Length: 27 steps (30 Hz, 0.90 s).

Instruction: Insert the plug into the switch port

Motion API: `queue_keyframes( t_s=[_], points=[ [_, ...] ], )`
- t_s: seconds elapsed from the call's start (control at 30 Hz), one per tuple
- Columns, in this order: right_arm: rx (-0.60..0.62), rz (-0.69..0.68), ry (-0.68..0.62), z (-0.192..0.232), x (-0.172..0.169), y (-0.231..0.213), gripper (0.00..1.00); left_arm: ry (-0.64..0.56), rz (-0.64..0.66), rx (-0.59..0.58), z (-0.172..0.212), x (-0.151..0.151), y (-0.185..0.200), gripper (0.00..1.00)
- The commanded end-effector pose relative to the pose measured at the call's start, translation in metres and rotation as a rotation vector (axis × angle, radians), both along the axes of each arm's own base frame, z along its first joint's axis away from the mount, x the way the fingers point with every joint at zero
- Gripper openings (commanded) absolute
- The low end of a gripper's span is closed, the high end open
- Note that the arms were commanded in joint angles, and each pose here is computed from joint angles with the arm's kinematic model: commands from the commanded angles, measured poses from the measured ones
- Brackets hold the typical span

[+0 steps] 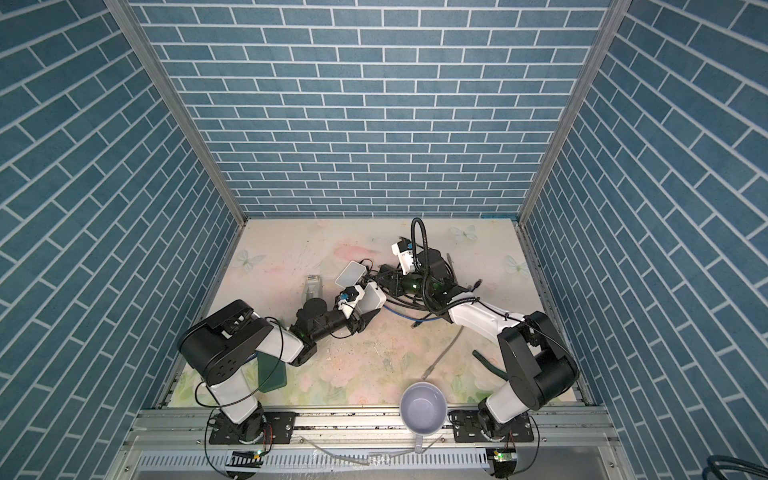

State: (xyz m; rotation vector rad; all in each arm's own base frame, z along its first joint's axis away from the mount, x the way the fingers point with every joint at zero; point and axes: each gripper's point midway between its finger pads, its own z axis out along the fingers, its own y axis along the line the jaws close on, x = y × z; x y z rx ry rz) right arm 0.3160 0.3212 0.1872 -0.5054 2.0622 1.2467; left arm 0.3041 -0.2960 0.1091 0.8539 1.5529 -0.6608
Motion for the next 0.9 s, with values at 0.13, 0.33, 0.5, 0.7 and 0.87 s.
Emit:
queue_keyframes(
  t_s=[0.13, 0.33, 0.5, 0.7, 0.87],
  points=[
    [-0.007, -0.018, 0.012, -0.011, -0.002, -0.002, 0.0, -0.036, -0.013, -0.075, 0.022, 0.001, -0.005, 0.45],
    [-0.023, -0.016, -0.014, -0.009, 0.0, 0.002, 0.0, -0.028, -0.019, -0.124, 0.031, 0.001, -0.007, 0.45],
    [-0.042, -0.002, -0.041, -0.007, -0.004, 0.006, 0.0, -0.019, -0.018, -0.18, 0.043, 0.004, -0.01, 0.45],
    [-0.098, -0.01, -0.059, -0.017, -0.014, 0.004, 0.0, -0.046, 0.001, -0.224, 0.062, 0.008, -0.009, 0.44],
    [-0.118, -0.025, -0.04, -0.028, -0.022, -0.003, 0.0, -0.093, 0.012, -0.257, 0.085, 0.009, -0.006, 0.44]
  ],
)
